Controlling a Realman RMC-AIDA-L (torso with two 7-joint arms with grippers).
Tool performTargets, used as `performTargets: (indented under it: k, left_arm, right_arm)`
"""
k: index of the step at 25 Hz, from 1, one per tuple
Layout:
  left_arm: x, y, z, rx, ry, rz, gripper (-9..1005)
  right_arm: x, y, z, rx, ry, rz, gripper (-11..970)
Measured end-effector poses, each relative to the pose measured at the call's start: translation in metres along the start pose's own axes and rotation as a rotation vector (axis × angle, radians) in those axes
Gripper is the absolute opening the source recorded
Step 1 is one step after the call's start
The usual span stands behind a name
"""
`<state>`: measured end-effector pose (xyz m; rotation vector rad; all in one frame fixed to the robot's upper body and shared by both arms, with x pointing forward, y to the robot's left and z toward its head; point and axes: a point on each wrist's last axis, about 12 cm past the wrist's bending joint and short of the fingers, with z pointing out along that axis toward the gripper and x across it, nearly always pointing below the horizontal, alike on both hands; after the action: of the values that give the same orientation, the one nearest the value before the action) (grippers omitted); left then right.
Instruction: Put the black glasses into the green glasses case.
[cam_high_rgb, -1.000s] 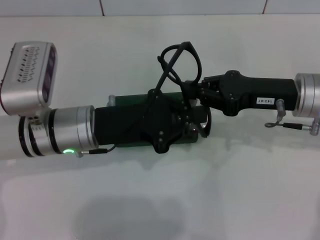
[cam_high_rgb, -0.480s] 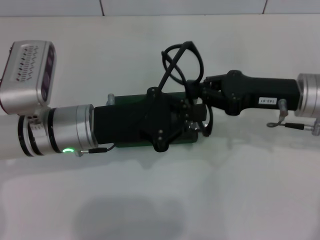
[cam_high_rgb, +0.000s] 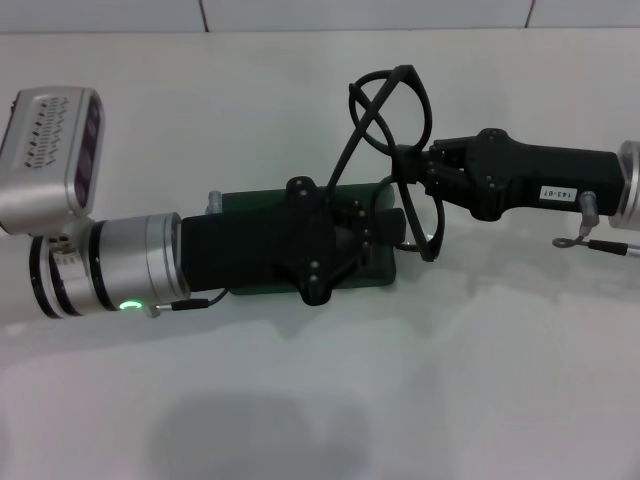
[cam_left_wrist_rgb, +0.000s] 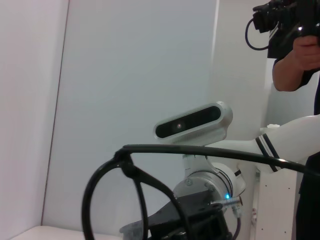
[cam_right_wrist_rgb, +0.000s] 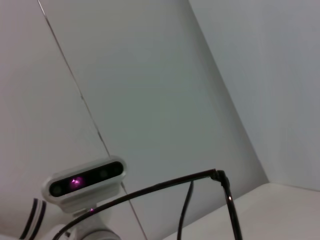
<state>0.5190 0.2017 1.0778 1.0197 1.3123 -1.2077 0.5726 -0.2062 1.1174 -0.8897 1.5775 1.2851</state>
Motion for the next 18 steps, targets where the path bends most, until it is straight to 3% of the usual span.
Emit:
performTargets:
  k: [18]
  left_arm:
    - [-0.0017,0.0013,0.0021,0.004,-0.002,0.001,16]
  right_arm:
    - [0.0039,0.0041,0.0028,-0.029,0.012,0.011,149]
